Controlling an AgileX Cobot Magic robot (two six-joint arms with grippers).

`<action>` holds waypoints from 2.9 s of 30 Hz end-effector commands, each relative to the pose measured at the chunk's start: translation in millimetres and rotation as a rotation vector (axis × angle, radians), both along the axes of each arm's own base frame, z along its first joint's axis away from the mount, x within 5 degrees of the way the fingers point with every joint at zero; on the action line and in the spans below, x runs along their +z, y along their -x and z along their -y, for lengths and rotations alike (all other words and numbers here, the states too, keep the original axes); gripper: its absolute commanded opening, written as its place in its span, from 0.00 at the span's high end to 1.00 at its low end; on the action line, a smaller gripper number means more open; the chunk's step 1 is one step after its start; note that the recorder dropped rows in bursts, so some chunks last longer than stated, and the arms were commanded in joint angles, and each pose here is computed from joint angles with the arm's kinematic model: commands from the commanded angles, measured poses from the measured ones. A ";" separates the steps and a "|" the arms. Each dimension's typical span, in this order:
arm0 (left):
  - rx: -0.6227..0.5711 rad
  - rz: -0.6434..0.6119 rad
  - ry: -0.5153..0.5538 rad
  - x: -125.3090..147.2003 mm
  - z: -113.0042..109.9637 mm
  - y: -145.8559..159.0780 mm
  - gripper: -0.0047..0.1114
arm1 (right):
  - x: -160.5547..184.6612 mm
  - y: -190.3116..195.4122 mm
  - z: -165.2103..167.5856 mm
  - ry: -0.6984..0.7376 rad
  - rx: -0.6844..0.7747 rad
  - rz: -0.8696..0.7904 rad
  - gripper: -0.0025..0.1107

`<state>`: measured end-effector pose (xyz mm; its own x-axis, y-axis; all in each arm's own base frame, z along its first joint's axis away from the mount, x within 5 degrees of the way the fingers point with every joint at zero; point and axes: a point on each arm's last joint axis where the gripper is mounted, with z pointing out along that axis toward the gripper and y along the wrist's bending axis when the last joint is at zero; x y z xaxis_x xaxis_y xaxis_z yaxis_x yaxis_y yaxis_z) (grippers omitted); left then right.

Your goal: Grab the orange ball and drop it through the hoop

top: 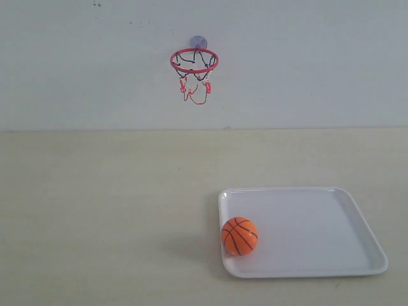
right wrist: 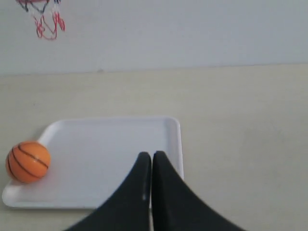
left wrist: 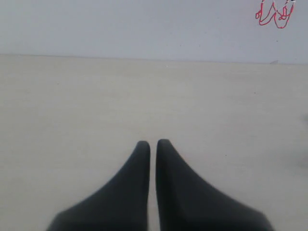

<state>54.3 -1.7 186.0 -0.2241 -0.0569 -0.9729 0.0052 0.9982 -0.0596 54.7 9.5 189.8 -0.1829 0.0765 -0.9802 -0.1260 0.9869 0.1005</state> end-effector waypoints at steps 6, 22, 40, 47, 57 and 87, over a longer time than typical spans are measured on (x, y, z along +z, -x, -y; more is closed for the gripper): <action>0.000 -0.002 0.013 -1.2 0.2 0.2 0.92 | 37.8 1.1 6.4 -0.043 -0.070 0.418 0.98; 0.000 -0.002 0.013 -1.2 0.2 0.2 0.92 | 124.7 2.8 7.4 0.093 -0.095 0.567 0.98; 0.000 -0.002 0.013 -1.2 0.2 0.2 0.92 | 75.8 -118.2 -17.4 0.116 0.095 -0.464 0.98; 0.000 -0.002 0.013 -1.2 0.2 0.2 0.92 | 61.5 -145.1 -23.1 -0.209 -0.008 -0.497 0.98; 0.000 -0.002 0.013 -1.2 0.2 0.2 0.92 | 74.5 -196.1 -133.7 0.236 0.700 -0.675 0.98; 0.000 -0.002 0.013 -1.2 0.2 0.2 0.92 | -21.9 -257.9 -186.1 0.204 0.501 -0.993 0.30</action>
